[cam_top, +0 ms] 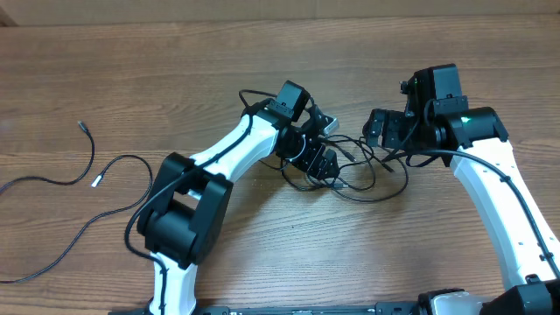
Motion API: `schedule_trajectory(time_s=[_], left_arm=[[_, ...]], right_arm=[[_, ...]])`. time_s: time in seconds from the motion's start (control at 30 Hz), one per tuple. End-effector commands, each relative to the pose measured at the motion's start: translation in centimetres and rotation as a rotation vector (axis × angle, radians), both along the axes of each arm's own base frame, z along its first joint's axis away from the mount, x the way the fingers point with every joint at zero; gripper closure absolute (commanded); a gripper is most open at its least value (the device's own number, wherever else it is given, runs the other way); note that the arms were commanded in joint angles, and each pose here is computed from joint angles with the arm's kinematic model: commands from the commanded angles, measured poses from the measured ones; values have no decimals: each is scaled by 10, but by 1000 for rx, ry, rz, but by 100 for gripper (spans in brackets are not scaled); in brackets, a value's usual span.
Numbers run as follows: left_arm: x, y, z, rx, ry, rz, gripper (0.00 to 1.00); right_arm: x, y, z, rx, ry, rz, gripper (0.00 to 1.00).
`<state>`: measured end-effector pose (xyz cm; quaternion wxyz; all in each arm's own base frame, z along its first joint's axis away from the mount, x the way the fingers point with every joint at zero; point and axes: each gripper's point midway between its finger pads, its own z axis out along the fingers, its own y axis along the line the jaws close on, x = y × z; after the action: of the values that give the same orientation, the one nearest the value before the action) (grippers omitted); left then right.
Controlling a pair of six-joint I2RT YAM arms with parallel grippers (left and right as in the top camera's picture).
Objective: Untangle cables
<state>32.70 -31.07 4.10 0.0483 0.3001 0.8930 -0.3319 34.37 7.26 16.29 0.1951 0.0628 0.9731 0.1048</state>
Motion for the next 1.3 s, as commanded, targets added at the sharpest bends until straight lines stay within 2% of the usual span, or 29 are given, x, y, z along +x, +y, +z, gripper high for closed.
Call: schedule_trajectory(time_s=[0.0, 0.27, 0.43, 0.57, 0.67, 0.8, 1.03, 1.27], left_arm=[[4, -1, -9, -1, 30, 24, 17], [1, -8, 7, -87, 57, 7, 20], [11, -1, 29, -100, -2, 29, 10], [31, 17, 48, -37, -107, 101, 0], [39, 32, 44, 49, -147, 139, 0], [35, 36, 33, 81, -125, 136, 0], [31, 29, 27, 78, -128, 109, 0], [30, 10, 23, 48, -226, 2, 0]], right_arm=[[-1, -5, -3, -13, 7, -12, 0], [0, -6, -3, -19, 7, -15, 0], [-1, -6, -3, -20, 8, -15, 0], [-1, -6, -3, -19, 9, -15, 0], [-1, -6, -3, -19, 9, -15, 0], [-1, -6, -3, -19, 10, -15, 0], [-1, -6, -3, -19, 10, -15, 0], [-1, -6, -3, -19, 10, -15, 0]])
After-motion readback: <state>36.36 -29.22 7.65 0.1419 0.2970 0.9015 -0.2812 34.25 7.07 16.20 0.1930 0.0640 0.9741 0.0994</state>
